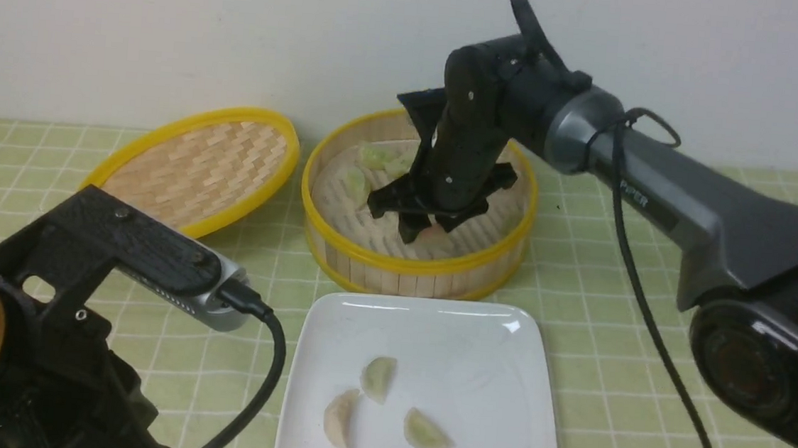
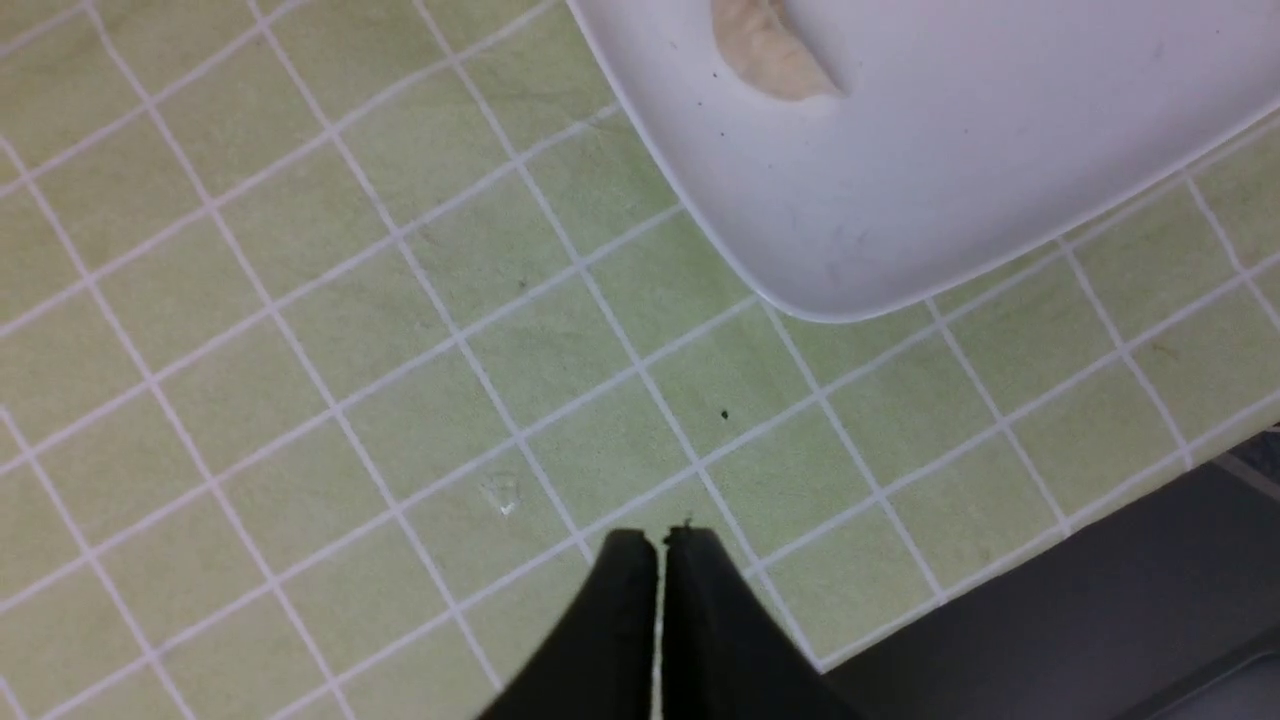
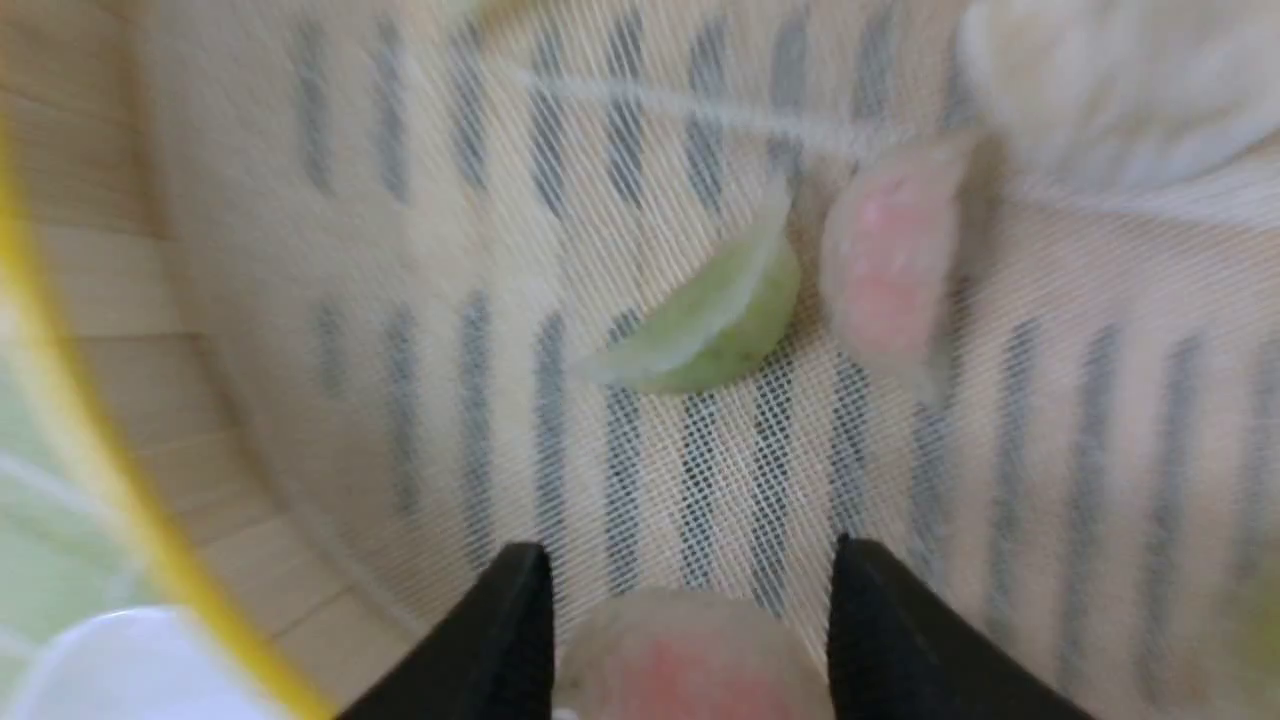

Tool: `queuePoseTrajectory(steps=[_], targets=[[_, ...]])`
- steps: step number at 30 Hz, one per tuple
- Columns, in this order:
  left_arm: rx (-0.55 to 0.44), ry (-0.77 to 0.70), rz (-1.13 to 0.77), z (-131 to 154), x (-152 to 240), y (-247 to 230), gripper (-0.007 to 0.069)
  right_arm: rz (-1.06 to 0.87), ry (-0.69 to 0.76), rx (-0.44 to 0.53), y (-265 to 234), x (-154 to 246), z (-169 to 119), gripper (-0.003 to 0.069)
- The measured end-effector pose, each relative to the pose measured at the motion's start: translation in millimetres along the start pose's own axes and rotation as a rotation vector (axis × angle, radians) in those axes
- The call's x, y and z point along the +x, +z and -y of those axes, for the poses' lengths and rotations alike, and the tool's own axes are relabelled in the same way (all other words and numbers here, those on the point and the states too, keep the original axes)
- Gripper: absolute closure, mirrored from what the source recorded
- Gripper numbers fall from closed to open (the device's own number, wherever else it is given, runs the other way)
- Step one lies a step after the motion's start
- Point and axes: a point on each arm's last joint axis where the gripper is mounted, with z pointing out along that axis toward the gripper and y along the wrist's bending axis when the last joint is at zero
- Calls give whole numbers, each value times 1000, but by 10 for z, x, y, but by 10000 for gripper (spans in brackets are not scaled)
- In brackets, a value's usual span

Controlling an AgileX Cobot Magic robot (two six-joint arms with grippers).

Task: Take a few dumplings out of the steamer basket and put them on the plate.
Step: Use the right arm to grab a dumpling from inside the steamer, then use the right arm to put the dumpling into the plate

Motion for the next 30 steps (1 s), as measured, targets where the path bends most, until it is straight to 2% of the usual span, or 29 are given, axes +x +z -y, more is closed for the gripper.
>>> queuePoseTrajectory(steps=[3, 8, 12, 16, 22, 26, 27, 30], targets=[[0, 0, 0, 0, 0, 0, 631, 104, -14, -13, -633, -58, -26, 332], [0, 0, 3, 0, 3, -7, 631, 88, 5, -69, -1129, 215, -61, 332], [0, 0, 4, 0, 3, -9, 631, -65, 20, -114, -990, 609, -152, 332], [2, 0, 20, 1, -12, -9, 631, -246, 2, -92, -573, 967, -222, 332], [3, 0, 31, 2, -21, -9, 631, -340, 45, -78, -216, 1093, -208, 326], [3, 0, 31, 2, -21, -9, 631, -337, 48, -84, -167, 1091, -214, 252], [3, 0, 31, 2, -21, -9, 631, -327, 48, -86, -173, 1076, -217, 197], [3, 0, 31, 2, -21, -9, 631, -279, 48, -94, -268, 950, -217, 93]])
